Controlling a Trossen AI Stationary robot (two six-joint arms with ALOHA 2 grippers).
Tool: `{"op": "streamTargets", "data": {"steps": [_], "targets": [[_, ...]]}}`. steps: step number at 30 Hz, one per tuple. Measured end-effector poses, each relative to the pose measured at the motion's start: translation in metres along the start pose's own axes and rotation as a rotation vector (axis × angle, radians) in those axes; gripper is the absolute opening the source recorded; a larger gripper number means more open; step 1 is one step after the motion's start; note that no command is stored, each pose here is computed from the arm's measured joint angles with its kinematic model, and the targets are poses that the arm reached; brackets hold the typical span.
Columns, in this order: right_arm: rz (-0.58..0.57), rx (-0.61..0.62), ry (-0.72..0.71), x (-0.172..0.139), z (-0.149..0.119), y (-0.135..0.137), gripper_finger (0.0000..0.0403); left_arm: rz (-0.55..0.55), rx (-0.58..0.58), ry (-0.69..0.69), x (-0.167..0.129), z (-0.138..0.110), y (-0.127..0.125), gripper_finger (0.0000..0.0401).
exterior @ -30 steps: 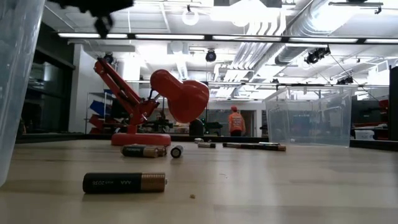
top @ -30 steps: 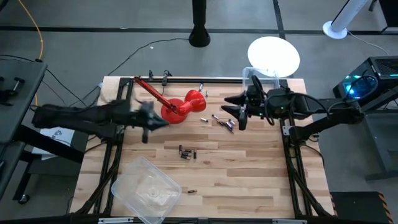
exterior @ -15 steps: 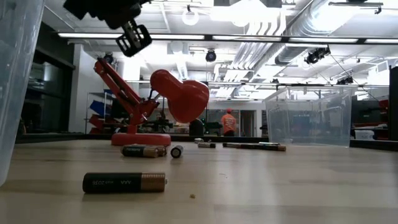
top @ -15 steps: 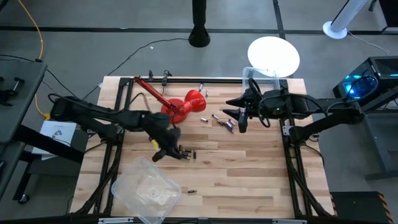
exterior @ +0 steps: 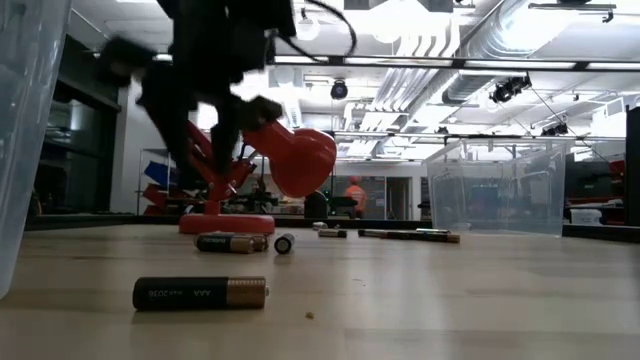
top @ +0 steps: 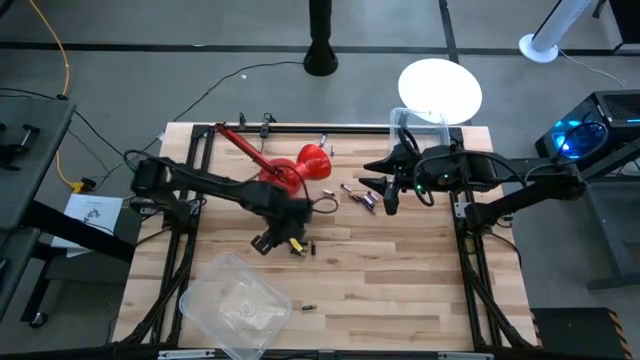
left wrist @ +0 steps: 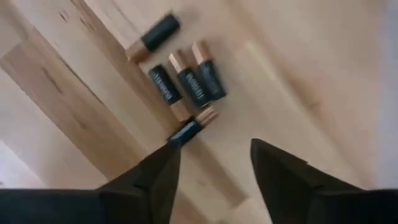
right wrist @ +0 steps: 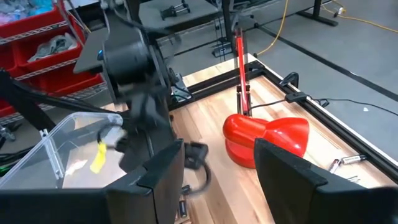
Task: Sort batteries
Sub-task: Put the black battery into the bottom transparent bin
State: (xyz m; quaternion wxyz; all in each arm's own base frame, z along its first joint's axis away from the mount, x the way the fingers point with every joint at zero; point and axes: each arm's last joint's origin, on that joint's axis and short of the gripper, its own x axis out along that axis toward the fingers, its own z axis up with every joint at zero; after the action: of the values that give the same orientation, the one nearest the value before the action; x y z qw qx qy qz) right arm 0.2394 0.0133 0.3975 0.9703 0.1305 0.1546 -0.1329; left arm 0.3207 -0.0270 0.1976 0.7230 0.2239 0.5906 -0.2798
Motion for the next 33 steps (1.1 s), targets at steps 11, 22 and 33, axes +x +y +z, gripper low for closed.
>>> {"op": "streamTargets", "data": {"steps": [11,22,33], "targets": [[-0.016,0.003,-0.006,0.0,0.0,0.0,0.0188,-0.003,0.195,0.097,0.05,0.004,0.013,0.0214],[-0.024,0.003,-0.008,0.0,0.0,-0.001,0.0188,-0.056,0.187,0.154,0.079,0.002,0.017,0.0109],[-0.034,-0.001,-0.009,0.0,0.0,-0.001,0.0188,0.131,-0.101,0.031,-0.007,-0.017,0.026,0.0029]]}}
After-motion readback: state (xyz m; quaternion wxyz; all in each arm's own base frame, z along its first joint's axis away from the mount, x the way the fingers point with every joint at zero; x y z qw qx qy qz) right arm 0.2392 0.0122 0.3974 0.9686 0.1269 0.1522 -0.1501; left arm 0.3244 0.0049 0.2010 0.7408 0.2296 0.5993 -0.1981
